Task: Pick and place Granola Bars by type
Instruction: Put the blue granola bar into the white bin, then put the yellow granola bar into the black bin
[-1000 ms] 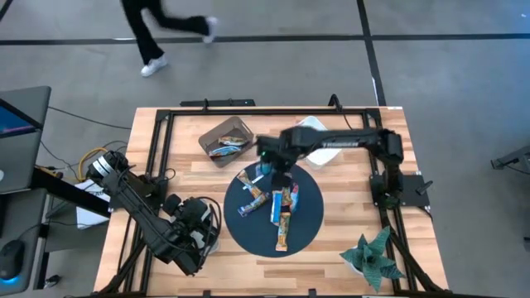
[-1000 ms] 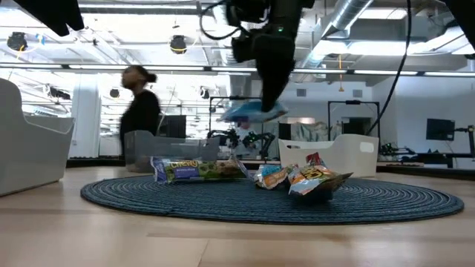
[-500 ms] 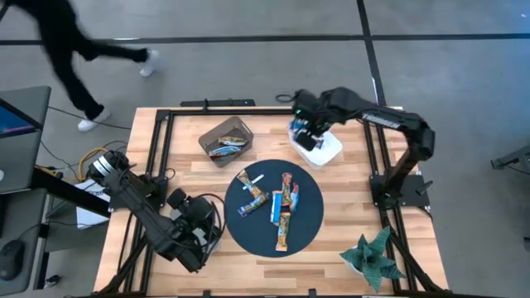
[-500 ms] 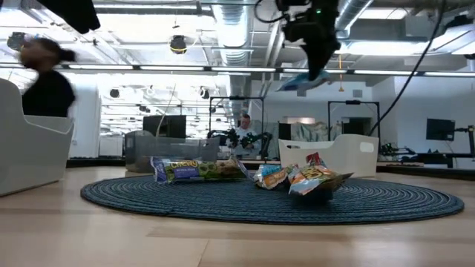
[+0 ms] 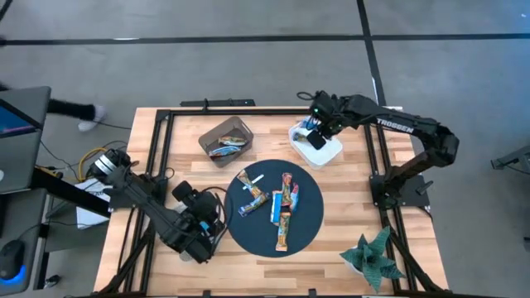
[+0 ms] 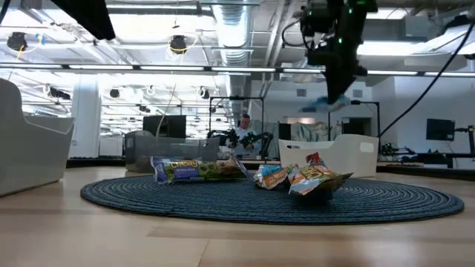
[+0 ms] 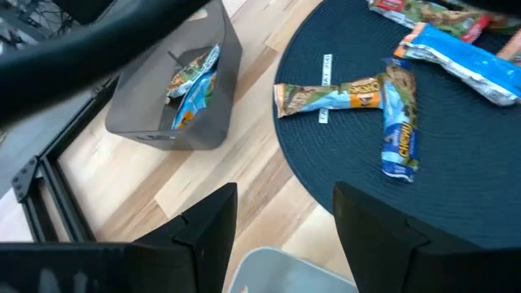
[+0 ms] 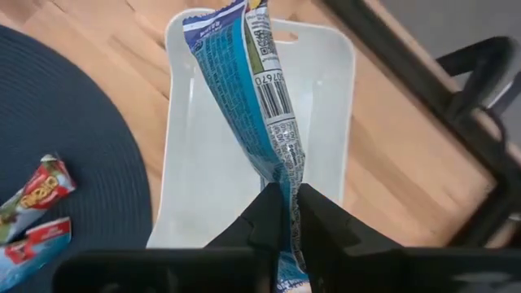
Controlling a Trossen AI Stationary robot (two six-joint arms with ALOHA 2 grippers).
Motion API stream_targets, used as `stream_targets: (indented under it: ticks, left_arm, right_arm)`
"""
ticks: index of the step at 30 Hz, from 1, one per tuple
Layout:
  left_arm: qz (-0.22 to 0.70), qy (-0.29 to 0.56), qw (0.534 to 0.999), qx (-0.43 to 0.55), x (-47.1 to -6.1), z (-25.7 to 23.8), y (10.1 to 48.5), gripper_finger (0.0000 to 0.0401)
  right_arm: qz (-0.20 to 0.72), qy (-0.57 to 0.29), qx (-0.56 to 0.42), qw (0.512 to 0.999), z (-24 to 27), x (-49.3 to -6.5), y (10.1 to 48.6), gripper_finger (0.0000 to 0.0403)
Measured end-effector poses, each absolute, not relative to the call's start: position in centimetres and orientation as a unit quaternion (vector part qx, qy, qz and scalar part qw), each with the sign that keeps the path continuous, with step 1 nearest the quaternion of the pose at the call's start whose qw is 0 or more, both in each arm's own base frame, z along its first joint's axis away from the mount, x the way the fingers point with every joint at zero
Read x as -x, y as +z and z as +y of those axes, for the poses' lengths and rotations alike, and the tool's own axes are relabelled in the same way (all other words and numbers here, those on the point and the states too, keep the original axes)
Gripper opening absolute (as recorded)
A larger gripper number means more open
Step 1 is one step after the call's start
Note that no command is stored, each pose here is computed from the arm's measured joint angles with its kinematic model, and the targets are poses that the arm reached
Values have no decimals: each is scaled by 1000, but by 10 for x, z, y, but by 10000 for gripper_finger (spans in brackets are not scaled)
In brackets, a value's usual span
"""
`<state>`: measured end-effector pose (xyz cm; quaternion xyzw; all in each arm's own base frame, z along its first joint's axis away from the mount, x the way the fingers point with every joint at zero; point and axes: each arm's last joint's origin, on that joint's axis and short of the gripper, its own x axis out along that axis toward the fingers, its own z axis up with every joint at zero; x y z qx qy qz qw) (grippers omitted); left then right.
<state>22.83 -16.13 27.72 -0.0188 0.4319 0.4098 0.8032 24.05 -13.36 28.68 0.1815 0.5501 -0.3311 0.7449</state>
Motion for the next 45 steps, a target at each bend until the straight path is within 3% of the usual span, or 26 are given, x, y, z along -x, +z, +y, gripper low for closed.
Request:
stream_targets:
  ticks: [8, 16, 24, 36, 45]
  left_arm:
    - [438, 426, 791, 31, -235, -151, 277, 196]
    - [436, 421, 793, 57, -238, -153, 276, 197]
    - [407, 403, 817, 65, -248, -154, 275, 197]
    - [481, 206, 852, 3, -307, -121, 275, 196]
    - [548, 79, 829, -71, -330, -61, 273, 196]
  right_arm:
    - [578, -330, -185, 723, -140, -247, 254, 46]
    - [586, -331, -196, 713, -144, -242, 251, 145]
    - [518, -286, -138, 795, -114, -235, 292, 230]
    - [386, -195, -98, 896, -39, -191, 356, 216]
    - [335, -90, -101, 933, 9, -162, 376, 206]
